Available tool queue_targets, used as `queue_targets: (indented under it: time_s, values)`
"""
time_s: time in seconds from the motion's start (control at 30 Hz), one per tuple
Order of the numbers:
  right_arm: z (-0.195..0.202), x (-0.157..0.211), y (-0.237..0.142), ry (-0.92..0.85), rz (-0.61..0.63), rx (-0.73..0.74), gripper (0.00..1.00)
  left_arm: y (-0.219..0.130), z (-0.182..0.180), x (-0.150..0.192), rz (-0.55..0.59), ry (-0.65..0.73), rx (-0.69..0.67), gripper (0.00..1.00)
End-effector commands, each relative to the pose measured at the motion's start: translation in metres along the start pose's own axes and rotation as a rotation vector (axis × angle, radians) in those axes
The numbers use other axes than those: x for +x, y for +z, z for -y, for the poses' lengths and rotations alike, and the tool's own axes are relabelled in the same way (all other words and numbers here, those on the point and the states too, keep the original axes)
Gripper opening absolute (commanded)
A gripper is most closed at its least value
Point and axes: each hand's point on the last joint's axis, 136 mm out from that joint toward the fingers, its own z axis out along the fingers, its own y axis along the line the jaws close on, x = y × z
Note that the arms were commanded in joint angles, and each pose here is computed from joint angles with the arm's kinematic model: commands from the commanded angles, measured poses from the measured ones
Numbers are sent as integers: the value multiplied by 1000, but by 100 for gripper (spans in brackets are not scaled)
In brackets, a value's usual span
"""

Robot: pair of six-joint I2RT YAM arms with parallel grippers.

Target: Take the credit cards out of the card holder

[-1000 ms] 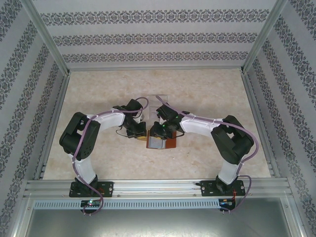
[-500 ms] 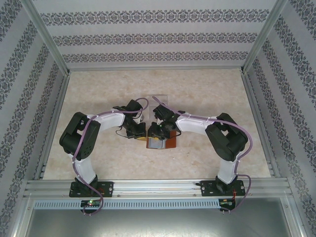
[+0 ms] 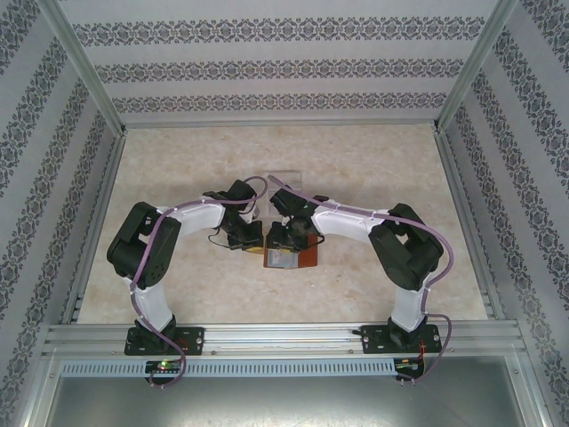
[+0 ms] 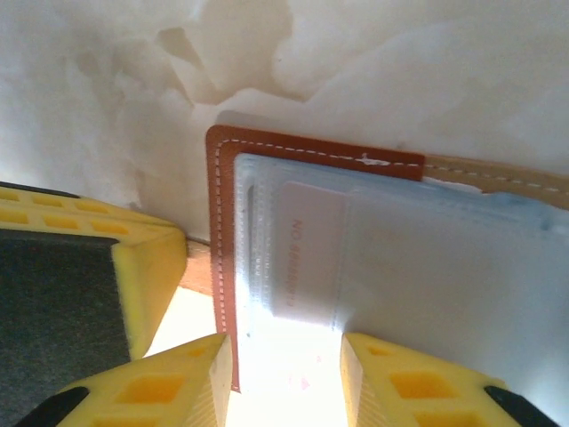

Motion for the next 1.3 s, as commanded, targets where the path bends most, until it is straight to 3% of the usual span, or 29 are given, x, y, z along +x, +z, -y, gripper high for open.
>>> queue_targets:
  time_s: [0.0, 0.73, 1.1, 1.27]
  values:
    - [19, 4, -1, -31, -5, 135, 39, 5, -6, 12, -37, -1, -20, 8]
    - [47, -2, -34, -124, 37, 409, 52, 6, -3, 10, -41, -4, -15, 7]
    - [48, -1, -44, -117, 53, 414, 50, 5, -3, 9, -42, -2, -17, 7]
    - [43, 0, -49, -117, 62, 384, 39, 5, -1, 7, -40, 0, -15, 7]
